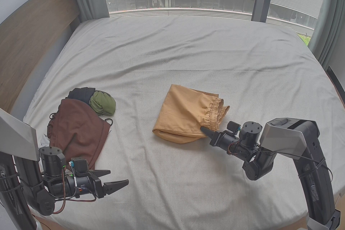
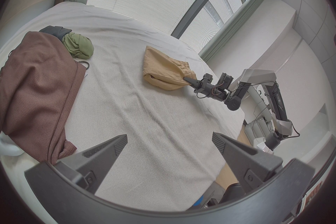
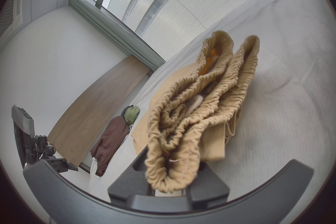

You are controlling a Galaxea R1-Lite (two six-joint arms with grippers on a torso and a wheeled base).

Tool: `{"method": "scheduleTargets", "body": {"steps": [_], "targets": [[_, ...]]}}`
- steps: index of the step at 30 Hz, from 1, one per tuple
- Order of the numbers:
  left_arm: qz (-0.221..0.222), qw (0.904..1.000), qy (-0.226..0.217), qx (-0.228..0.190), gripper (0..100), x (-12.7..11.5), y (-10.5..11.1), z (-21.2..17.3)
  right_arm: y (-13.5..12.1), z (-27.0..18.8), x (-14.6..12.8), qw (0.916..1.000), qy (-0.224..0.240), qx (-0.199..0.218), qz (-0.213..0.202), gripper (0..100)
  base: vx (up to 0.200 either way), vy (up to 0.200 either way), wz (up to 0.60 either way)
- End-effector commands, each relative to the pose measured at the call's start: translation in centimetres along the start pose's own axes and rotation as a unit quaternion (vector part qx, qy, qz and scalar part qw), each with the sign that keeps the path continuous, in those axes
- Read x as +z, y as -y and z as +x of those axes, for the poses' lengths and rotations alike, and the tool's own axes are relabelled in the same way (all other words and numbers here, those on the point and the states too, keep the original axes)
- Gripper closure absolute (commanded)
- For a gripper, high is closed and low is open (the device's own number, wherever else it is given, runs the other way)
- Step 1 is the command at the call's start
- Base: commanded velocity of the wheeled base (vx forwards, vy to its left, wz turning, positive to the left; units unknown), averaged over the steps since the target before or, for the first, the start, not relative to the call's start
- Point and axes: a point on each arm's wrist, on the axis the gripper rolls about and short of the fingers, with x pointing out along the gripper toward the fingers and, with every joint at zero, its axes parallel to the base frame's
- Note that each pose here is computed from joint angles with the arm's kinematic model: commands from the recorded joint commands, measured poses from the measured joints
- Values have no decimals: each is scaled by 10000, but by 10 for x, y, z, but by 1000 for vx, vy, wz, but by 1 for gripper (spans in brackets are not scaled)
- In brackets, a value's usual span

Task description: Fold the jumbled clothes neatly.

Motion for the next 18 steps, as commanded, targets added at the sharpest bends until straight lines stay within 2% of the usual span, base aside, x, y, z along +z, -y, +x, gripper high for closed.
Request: {"method": "scheduleTargets", "body": {"steps": [1,9,10,17,18], "targets": [[1,10000,3,-5,0,0,0,0,12,-3,-21,9995,-228,-163,107,100,0,0,0],[14,10000,22,-7,0,1,0,-1,10,-2,-21,9996,-198,-187,28,100,0,0,0],[18,10000,28,-8,0,1,1,-1,10,-3,-21,9996,-189,-200,28,0,0,0,0],[27,10000,40,-10,0,2,1,-1,3,-18,10,9988,94,-441,-178,0,0,0,0],[32,10000,47,-10,0,2,1,-1,3,-27,28,9979,259,-517,-282,0,0,0,0]]}}
